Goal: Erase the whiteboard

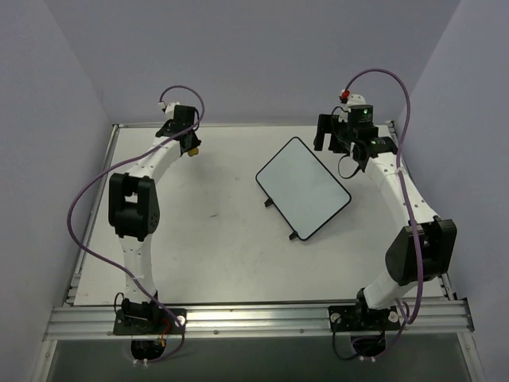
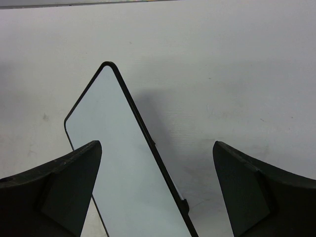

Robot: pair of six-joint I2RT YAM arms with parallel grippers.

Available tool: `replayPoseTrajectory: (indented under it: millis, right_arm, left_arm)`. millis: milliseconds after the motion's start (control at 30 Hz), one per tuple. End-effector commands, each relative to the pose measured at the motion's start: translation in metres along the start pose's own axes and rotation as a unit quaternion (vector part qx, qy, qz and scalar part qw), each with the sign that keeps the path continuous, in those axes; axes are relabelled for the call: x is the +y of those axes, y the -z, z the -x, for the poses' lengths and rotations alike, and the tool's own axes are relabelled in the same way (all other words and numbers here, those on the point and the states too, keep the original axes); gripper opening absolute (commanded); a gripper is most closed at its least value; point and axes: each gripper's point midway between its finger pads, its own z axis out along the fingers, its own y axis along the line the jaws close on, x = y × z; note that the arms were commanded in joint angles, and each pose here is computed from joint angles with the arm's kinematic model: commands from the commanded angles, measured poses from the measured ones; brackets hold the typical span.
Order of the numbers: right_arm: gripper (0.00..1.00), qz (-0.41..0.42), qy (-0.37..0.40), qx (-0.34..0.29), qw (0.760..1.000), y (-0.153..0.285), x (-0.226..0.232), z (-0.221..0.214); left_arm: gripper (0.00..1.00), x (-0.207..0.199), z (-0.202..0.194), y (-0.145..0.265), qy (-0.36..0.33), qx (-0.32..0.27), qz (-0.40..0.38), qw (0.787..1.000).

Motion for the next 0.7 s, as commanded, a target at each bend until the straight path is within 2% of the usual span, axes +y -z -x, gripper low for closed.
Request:
replayPoseTrajectory:
  millis: [0,167,233,333,367,467,500,667]
  right_arm:
    - [0.91,0.000,-0.006,-0.031,1.000,0.024,0.004,0.022]
    - [0.91,0.008,-0.007,-0.032,0.999,0.026,0.008,0.024]
    - [0.91,0.011,-0.007,-0.034,0.999,0.027,0.009,0.026]
    - [0.91,0.011,-0.007,-0.036,0.999,0.029,0.009,0.028]
    - [0.91,0.011,-0.007,-0.035,0.999,0.029,0.010,0.028]
    - [0.91,0.013,-0.007,-0.034,0.999,0.029,0.010,0.028]
    - [0.91,0.016,-0.007,-0.033,0.999,0.028,0.011,0.027]
    - [0.91,0.010,-0.008,-0.038,0.999,0.032,0.009,0.029]
  left_arm:
    - [0.22,0.026,-0.015,-0.010,-0.004,0.045,0.054,0.998]
    - [0.32,0.039,-0.026,-0.032,-0.004,0.070,0.072,0.995]
    - [0.43,0.043,-0.026,-0.036,-0.002,0.071,0.070,0.995]
    - [0.49,0.043,-0.026,-0.037,0.002,0.075,0.062,0.995]
    - [0.55,0.043,-0.027,-0.036,0.002,0.075,0.062,0.995]
    - [0.62,0.042,-0.023,-0.033,0.001,0.069,0.057,0.996]
    - [0.68,0.042,-0.020,-0.031,0.001,0.065,0.057,0.996]
    - [0.73,0.037,0.003,-0.012,0.003,0.041,0.043,0.998]
